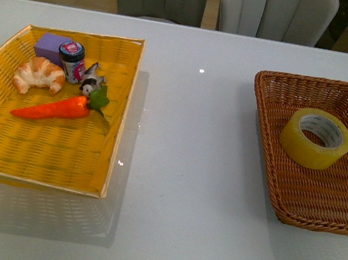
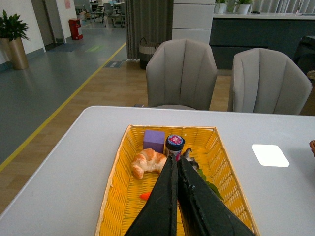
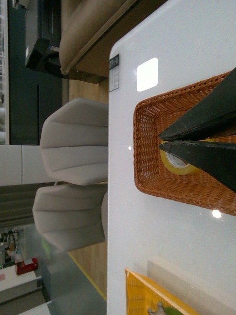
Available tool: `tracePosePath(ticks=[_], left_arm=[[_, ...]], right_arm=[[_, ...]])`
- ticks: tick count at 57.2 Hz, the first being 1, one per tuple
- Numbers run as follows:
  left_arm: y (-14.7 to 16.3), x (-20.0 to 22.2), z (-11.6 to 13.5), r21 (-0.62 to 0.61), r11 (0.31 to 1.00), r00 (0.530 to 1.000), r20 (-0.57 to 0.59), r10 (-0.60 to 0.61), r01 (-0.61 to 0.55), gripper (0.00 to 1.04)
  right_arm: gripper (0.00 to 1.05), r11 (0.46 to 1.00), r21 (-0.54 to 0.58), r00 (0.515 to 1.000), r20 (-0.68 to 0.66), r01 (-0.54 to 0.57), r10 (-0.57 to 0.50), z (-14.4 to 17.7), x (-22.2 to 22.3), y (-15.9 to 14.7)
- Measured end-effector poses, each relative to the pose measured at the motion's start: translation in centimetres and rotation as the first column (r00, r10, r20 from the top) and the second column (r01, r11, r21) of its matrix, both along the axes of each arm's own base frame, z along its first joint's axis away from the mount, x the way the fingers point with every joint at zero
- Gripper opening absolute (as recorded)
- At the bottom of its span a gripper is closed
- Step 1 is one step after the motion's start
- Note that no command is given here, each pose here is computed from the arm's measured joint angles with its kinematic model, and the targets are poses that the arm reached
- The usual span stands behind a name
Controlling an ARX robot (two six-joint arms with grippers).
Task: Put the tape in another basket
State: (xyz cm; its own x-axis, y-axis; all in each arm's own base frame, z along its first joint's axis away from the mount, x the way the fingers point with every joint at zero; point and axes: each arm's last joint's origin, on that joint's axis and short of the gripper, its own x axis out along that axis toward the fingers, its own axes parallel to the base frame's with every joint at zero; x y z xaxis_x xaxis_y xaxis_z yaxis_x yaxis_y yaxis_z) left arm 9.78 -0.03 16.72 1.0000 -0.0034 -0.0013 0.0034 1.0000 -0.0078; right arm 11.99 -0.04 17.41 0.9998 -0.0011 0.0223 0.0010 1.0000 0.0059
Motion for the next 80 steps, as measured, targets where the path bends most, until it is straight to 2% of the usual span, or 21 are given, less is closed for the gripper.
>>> tracePosePath(ticks=[31, 34, 54, 59, 65, 68, 69, 80], left_arm=[[0.0, 0.0, 0.0, 0.000, 1.000, 1.000, 0.000, 0.000, 0.000, 0.02], [0.0, 0.0, 0.0, 0.000, 1.000, 1.000, 0.000, 0.000, 0.000, 0.02], [0.0, 0.0, 0.0, 0.000, 1.000, 1.000, 0.000, 0.000, 0.000, 0.02], [0.0, 0.0, 0.0, -0.001, 1.000, 1.000, 0.000, 0.000, 0.000, 0.02], [0.0, 0.0, 0.0, 0.000, 1.000, 1.000, 0.000, 0.000, 0.000, 0.21], [0.0, 0.0, 0.0, 0.000, 1.000, 1.000, 0.000, 0.000, 0.000, 0.31], [0.0, 0.0, 0.0, 0.000, 1.000, 1.000, 0.000, 0.000, 0.000, 0.37], [0.0, 0.0, 0.0, 0.000, 1.000, 1.000, 0.000, 0.000, 0.000, 0.71]], right_arm=[[0.02, 1.000, 0.000, 1.000, 0.000, 0.000, 0.000, 0.0, -1.3, 0.0], [0.02, 1.000, 0.000, 1.000, -0.030, -0.002, 0.002, -0.4, -1.8, 0.0], [0.03, 1.000, -0.002, 1.000, -0.004, 0.001, -0.001, -0.3, -2.3, 0.0], [0.22, 1.000, -0.002, 1.000, -0.004, 0.001, -0.001, -0.3, -2.3, 0.0], [0.40, 1.000, -0.002, 1.000, -0.004, 0.001, -0.001, -0.3, -2.3, 0.0], [0.53, 1.000, -0.002, 1.000, -0.004, 0.001, -0.001, -0.3, -2.3, 0.0], [0.56, 1.000, -0.002, 1.000, -0.004, 0.001, -0.001, -0.3, -2.3, 0.0], [0.91, 1.000, -0.002, 1.000, -0.004, 0.001, -0.001, -0.3, -2.3, 0.0]])
